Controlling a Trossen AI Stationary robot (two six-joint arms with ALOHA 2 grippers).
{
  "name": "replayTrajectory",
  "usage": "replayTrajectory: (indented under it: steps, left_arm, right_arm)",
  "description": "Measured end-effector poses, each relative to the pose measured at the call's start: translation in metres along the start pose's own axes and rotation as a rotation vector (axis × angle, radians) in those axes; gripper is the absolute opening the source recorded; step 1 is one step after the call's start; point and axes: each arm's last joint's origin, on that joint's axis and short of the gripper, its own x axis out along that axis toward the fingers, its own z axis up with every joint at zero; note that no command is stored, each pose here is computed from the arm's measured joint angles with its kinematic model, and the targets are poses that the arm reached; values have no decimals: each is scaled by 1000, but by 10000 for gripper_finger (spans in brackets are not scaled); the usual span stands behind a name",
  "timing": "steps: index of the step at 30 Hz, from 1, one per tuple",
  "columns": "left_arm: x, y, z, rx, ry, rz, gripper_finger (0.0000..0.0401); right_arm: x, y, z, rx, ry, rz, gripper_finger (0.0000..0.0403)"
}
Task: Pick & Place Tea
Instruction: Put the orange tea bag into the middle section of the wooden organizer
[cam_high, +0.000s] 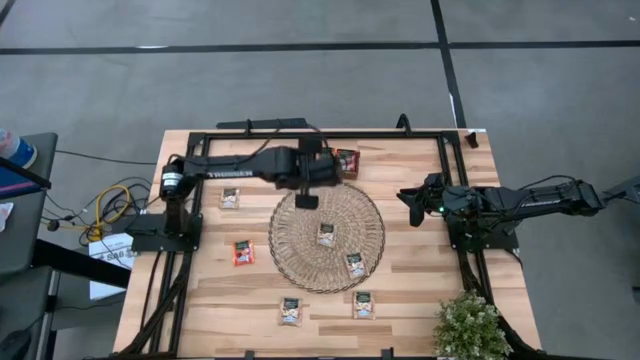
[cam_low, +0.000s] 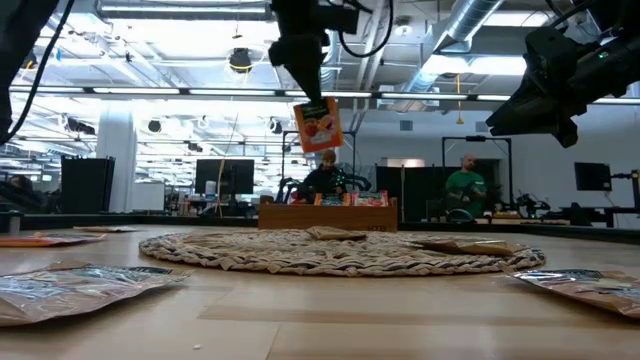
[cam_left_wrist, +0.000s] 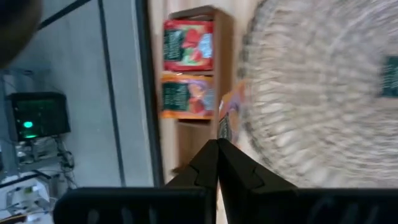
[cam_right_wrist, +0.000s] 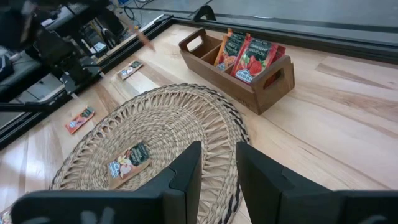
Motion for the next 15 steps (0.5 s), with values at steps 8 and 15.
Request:
replayTrajectory:
  steps: [8,15]
  left_arm:
    - [19,35,-1,12,-56,48,0]
    - [37,55,-4,80,-91,41,0]
  right_arm:
    - [0,0,0,0,0,0,93]
    - [0,0,0,25,0,0,93]
